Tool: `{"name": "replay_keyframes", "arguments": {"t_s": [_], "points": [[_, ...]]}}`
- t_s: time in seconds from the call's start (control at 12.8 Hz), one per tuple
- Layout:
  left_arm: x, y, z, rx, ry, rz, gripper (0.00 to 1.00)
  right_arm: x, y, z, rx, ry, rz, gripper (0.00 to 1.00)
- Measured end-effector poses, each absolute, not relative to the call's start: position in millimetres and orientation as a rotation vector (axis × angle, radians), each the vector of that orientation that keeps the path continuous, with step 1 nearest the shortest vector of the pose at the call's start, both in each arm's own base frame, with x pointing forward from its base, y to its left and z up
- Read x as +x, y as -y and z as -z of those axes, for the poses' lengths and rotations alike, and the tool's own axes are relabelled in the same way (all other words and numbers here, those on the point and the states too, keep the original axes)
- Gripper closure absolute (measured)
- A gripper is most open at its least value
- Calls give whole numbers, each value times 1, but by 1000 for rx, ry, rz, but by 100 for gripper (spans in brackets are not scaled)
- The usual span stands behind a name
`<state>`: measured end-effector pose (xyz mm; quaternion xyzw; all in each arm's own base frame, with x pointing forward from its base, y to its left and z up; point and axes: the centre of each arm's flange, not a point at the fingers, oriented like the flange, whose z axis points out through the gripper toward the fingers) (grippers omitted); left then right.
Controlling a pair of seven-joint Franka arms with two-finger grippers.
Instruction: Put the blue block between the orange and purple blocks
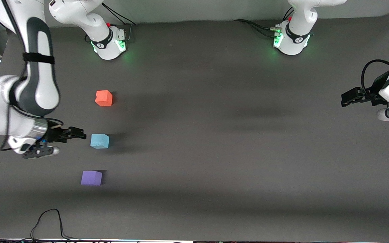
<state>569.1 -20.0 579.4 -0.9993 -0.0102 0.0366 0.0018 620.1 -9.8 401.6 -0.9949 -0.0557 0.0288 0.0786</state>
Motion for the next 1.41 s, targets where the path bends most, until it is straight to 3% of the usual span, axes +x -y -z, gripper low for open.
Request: {"name": "replay_keyframes", "arguments": {"t_s": [0.31,0.63,1.41], "points": [[569,20,-579,-3136,32,-116,0,631,-20,-496,-3024,240,-55,0],[569,20,-578,-3135,32,-120,0,613,-59,-571,-3085,241,23,0],[570,20,-575,-3135,32,-126,0,590,-58,-584,-3086,121,-54,0]]}}
